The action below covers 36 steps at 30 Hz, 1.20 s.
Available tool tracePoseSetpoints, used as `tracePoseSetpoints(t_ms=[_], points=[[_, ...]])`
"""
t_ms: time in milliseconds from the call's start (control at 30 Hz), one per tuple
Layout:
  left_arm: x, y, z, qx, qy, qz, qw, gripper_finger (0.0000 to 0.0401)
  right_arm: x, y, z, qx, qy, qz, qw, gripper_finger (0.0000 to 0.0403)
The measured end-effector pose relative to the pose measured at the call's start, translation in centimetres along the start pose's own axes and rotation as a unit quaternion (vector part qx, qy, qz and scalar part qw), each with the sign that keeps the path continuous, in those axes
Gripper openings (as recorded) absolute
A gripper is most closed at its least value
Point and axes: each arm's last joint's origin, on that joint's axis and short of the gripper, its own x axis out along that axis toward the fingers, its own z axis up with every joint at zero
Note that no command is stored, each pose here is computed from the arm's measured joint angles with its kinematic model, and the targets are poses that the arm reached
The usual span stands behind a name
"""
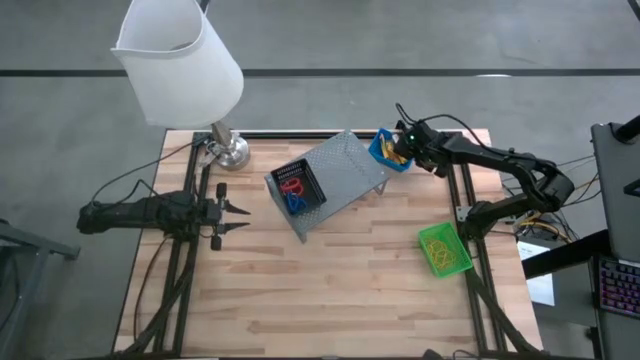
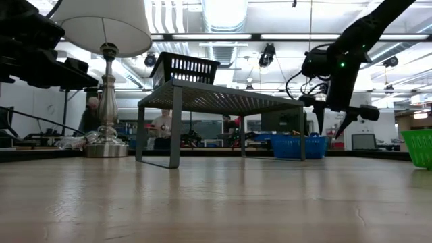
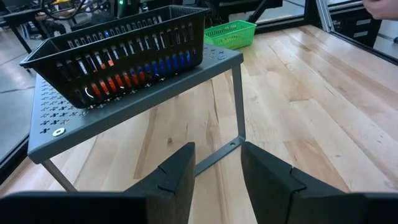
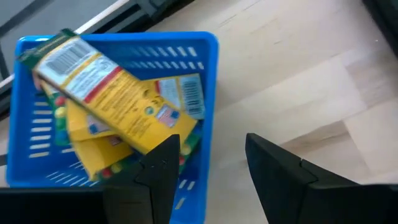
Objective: Pick & Place Office Desk Supplies
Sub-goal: Put the blue basket filled with crayon boxes on the shelf
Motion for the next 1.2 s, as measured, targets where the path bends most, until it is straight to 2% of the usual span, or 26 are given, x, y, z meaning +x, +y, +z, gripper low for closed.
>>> tracePoseSetpoints(t_ms=[300, 667, 1200], points=[[0.0, 0.0, 0.0, 0.0, 0.0, 0.0, 1.0, 0.0133, 1.3, -1.2, -0.7, 0.012, -0.009, 0.001, 1.0, 0.0172], [0.0, 0.0, 0.0, 0.0, 0.0, 0.0, 1.0, 0.0133, 2.1, -1.8, -1.1, 0.006, -0.027, 0.01, 1.0, 0.014], [0.0, 0.0, 0.0, 0.0, 0.0, 0.0, 1.0, 0.0133, 2.1, -1.7, -1.0, -0.015, -0.03, 0.017, 0.999, 0.0047]])
